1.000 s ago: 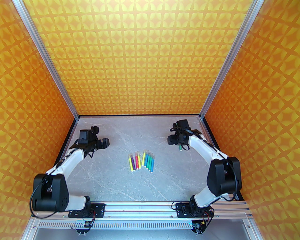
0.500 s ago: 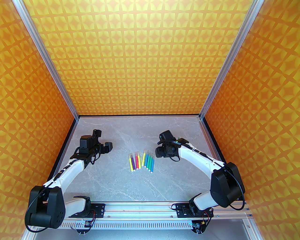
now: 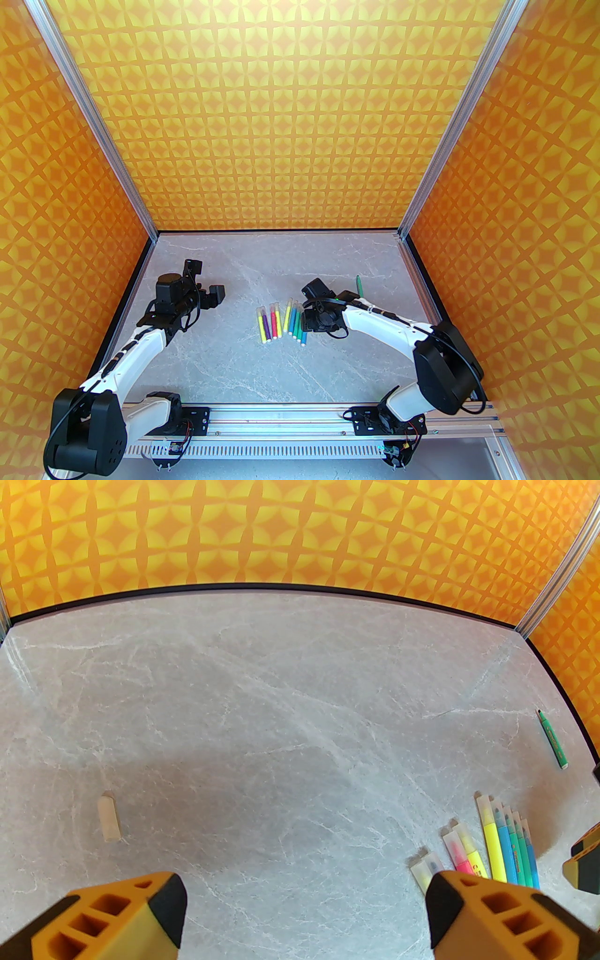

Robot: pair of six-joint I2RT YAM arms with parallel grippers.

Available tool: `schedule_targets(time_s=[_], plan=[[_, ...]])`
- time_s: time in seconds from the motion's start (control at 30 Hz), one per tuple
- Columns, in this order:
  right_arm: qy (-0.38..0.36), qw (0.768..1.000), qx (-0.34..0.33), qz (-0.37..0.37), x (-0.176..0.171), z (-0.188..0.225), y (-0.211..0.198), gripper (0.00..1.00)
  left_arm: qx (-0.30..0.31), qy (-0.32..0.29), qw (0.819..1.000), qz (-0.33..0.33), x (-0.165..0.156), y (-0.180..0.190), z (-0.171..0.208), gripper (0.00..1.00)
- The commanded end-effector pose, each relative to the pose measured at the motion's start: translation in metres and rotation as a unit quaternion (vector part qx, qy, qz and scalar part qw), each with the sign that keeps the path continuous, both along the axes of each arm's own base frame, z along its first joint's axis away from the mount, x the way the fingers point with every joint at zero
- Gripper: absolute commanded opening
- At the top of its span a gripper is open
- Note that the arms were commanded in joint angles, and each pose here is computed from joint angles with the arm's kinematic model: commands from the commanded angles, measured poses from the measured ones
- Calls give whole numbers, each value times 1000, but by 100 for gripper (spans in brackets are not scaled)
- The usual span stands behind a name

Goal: Open the pen caps

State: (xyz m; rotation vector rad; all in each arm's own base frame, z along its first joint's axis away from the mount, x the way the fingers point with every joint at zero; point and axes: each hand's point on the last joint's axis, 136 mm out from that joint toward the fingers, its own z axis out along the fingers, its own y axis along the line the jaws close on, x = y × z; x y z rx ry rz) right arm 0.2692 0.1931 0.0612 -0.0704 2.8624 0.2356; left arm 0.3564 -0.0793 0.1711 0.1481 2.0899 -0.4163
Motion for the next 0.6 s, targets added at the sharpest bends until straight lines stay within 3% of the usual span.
schedule_targets(time_s=[0.0,0.57], plan=[[9,1000,17,-17,-1,-5,9,50,5,-22,1000,-17,-3,-5,7,89],[46,998,19,-33,-6,-35,16,42,18,-17,1000,-14,-4,-2,3,89]])
